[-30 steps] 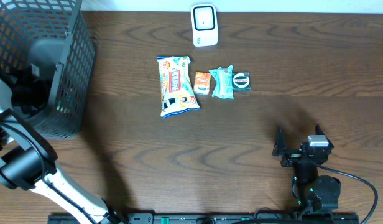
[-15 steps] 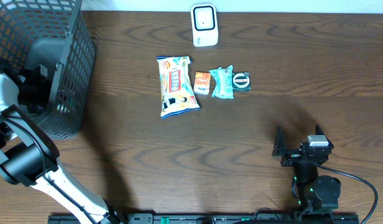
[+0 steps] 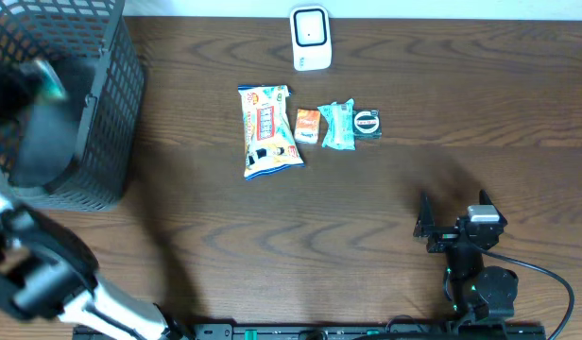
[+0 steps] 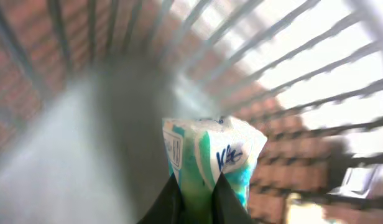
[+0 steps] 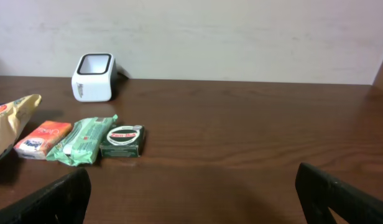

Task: Scan the item barcode
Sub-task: 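Reach the left gripper into the basket and grasp the Kleenex pack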

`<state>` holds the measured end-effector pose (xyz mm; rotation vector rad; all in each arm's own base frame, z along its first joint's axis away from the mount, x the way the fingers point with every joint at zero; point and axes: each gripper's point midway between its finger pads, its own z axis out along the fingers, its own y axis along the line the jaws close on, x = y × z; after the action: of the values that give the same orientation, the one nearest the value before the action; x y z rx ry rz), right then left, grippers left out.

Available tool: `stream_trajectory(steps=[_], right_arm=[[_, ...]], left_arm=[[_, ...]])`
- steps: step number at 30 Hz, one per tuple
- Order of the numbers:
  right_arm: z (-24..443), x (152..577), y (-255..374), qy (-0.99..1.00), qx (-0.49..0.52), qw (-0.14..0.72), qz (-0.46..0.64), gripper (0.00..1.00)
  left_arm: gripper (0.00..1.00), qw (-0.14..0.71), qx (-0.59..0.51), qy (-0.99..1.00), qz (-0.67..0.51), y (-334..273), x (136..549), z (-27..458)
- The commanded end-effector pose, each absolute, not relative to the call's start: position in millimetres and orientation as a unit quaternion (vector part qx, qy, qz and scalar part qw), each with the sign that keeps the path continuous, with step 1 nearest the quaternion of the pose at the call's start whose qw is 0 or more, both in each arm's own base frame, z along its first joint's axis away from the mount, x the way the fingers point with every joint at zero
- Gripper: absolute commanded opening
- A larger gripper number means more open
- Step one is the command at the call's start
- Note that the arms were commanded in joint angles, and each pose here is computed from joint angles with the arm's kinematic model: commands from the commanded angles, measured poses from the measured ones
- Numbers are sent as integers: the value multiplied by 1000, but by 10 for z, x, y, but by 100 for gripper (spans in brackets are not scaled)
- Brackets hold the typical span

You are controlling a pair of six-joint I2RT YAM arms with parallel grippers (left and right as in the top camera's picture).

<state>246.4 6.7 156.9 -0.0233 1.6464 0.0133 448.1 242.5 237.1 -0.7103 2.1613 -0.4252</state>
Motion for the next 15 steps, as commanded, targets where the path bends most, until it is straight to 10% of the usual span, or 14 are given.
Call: stream_trajectory(steps=[1, 15], right_arm=[[1563, 2462, 51, 733, -4, 680, 8, 99], [1563, 2462, 51, 733, -4, 680, 8, 99]], left_arm=[[7, 499, -305, 783, -212, 2178, 4348, 3556], [7, 534, -103, 769, -337, 254, 4172, 4590]])
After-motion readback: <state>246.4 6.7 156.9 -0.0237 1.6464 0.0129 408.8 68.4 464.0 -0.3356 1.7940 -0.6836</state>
